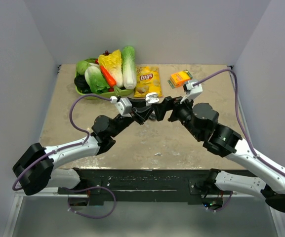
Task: Insert the wireless bluetooth earbuds into the charging case
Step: Place the earbud in the charging case, then pick up the earbud from the center of the board.
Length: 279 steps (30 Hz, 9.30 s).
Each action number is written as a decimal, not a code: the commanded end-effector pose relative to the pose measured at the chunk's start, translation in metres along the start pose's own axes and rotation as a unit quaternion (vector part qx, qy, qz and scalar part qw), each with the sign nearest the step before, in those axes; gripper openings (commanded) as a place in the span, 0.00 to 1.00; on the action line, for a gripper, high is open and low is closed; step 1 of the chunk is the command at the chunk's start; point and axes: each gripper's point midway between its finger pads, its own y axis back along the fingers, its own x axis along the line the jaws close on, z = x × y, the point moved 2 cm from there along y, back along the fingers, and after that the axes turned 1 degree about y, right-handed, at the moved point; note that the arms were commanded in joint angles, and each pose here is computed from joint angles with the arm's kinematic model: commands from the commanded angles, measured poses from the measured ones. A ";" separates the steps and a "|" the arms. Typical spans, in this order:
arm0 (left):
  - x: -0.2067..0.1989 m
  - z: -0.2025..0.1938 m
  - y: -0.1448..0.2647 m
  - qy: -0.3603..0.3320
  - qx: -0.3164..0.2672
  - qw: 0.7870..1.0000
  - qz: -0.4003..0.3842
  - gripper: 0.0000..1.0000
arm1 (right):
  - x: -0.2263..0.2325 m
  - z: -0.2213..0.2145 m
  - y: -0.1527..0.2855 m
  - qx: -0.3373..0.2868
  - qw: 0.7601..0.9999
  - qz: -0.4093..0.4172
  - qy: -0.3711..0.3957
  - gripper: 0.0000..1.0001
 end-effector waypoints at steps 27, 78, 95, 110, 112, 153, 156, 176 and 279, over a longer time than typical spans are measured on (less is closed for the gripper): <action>0.001 0.019 -0.013 -0.053 -0.017 0.998 0.035 0.00 | 0.014 0.021 -0.029 0.001 1.000 -0.023 -0.009 0.94; -0.006 0.047 0.006 -0.038 -0.056 0.997 0.027 0.00 | -0.031 0.007 0.002 -0.002 0.996 -0.085 0.011 0.94; -0.003 0.032 0.003 -0.035 -0.032 0.998 0.033 0.00 | 0.016 0.036 0.024 -0.056 0.995 0.080 -0.015 0.96; -0.009 0.027 0.000 -0.030 -0.026 0.999 0.015 0.00 | 0.026 0.037 0.006 -0.054 0.995 0.084 -0.016 0.96; -0.009 0.028 0.000 -0.029 -0.028 0.999 0.014 0.00 | 0.020 0.034 0.004 -0.055 0.996 0.068 -0.014 0.96; -0.007 0.036 0.006 -0.031 -0.027 0.999 0.024 0.00 | 0.029 0.047 0.034 -0.103 0.984 0.141 -0.029 0.97; -0.009 0.032 0.005 -0.028 -0.023 0.999 0.018 0.00 | 0.031 0.047 0.027 -0.095 0.986 0.136 -0.024 0.98; -0.015 0.041 0.013 -0.026 -0.046 0.999 0.004 0.00 | 0.004 0.011 -0.003 -0.041 0.998 0.037 -0.003 0.96; -0.065 0.030 0.145 0.115 -0.118 0.982 -0.095 0.00 | -0.083 -0.317 0.026 0.346 0.932 -0.092 -0.048 0.00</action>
